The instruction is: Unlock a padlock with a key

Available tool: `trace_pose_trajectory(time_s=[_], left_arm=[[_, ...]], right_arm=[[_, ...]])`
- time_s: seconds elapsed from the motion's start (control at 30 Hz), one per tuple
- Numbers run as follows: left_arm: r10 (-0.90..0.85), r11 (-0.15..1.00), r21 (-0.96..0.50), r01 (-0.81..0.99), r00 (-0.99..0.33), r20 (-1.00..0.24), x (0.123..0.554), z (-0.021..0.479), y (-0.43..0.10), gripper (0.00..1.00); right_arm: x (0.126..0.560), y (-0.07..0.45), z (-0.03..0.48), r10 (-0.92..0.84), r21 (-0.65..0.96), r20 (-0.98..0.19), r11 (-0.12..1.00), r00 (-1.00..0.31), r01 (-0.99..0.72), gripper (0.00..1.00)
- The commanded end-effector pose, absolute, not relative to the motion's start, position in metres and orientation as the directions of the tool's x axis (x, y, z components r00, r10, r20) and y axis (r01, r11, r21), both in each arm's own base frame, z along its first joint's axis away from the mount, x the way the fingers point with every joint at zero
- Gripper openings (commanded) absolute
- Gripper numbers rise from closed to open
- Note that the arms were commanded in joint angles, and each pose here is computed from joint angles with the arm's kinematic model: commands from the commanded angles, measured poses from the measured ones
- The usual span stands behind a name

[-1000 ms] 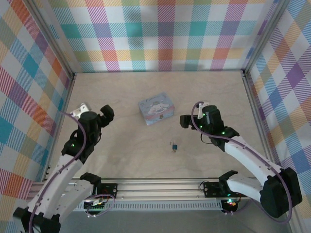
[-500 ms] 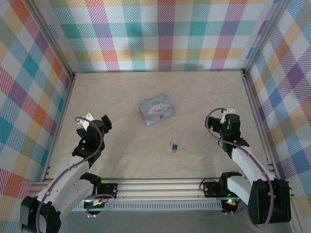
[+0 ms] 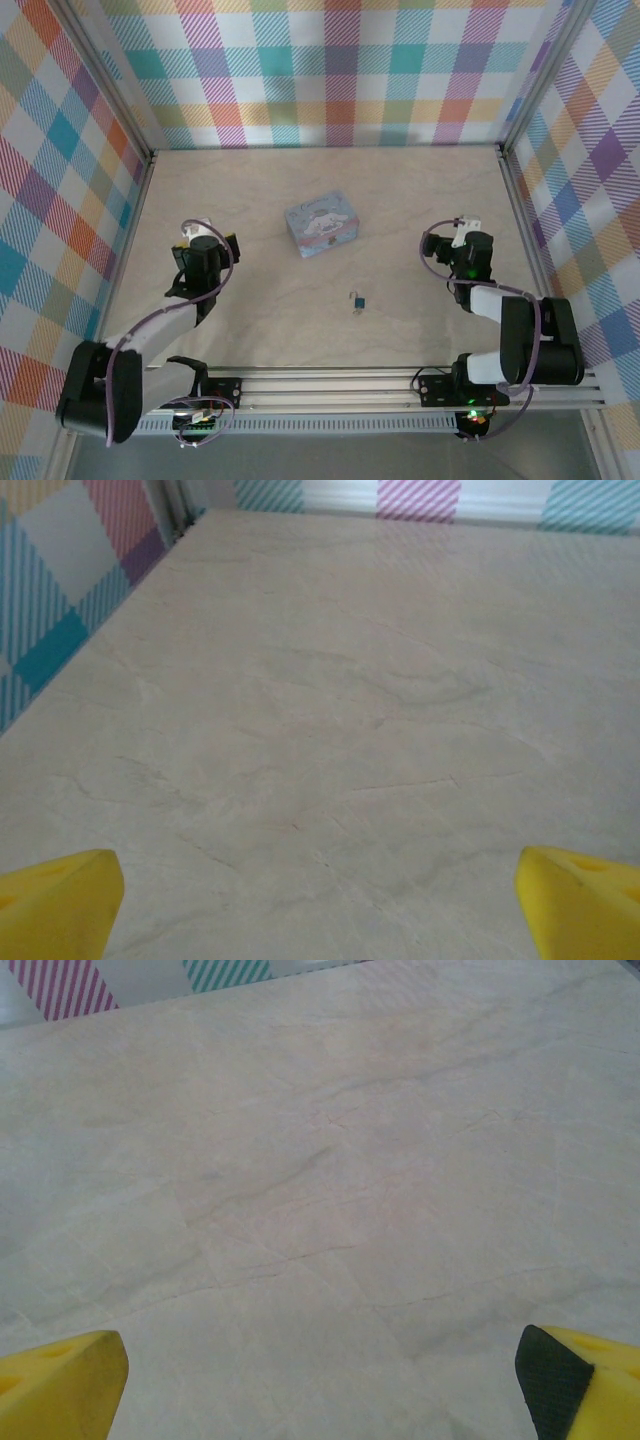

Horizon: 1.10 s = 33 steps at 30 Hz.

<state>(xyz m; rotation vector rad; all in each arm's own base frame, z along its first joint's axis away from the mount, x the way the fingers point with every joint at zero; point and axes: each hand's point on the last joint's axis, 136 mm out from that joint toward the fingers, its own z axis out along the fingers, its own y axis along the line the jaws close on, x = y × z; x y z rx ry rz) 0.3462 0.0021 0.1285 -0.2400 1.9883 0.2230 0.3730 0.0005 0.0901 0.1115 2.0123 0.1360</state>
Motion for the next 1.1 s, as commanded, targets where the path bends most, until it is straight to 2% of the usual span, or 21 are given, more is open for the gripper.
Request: trace_pose_trajectory(time_s=[0.0, 0.13, 0.47, 0.67, 1.07], left_arm=[[-0.030, 0.977, 0.049, -0.209, -0.357, -0.934, 0.365, 0.130, 0.000, 1.00], [-0.014, 0.986, 0.045, -0.158, -0.356, -0.934, 0.378, 0.114, -0.004, 1.00], [-0.081, 0.995, -0.059, -0.079, -0.320, -0.944, 0.385, 0.090, -0.007, 1.00], [-0.107, 0.992, -0.074, -0.099, -0.389, -0.915, 0.395, 0.079, -0.001, 1.00], [-0.065, 0.998, -0.060, -0.027, -0.417, -0.907, 0.399, 0.078, -0.014, 1.00]], right_arm=[[0.391, 0.005, 0.109, 0.131, 0.160, -0.930, 0.985, -0.343, -0.058, 1.00], [0.392, 0.016, 0.104, 0.102, 0.157, -0.928, 0.979, -0.358, -0.129, 1.00], [0.393, 0.022, 0.094, 0.088, 0.153, -0.929, 0.976, -0.358, -0.158, 1.00], [0.393, 0.021, 0.094, 0.086, 0.150, -0.929, 0.977, -0.361, -0.153, 1.00], [0.395, 0.024, 0.093, 0.062, 0.125, -0.927, 0.981, -0.369, -0.149, 1.00]])
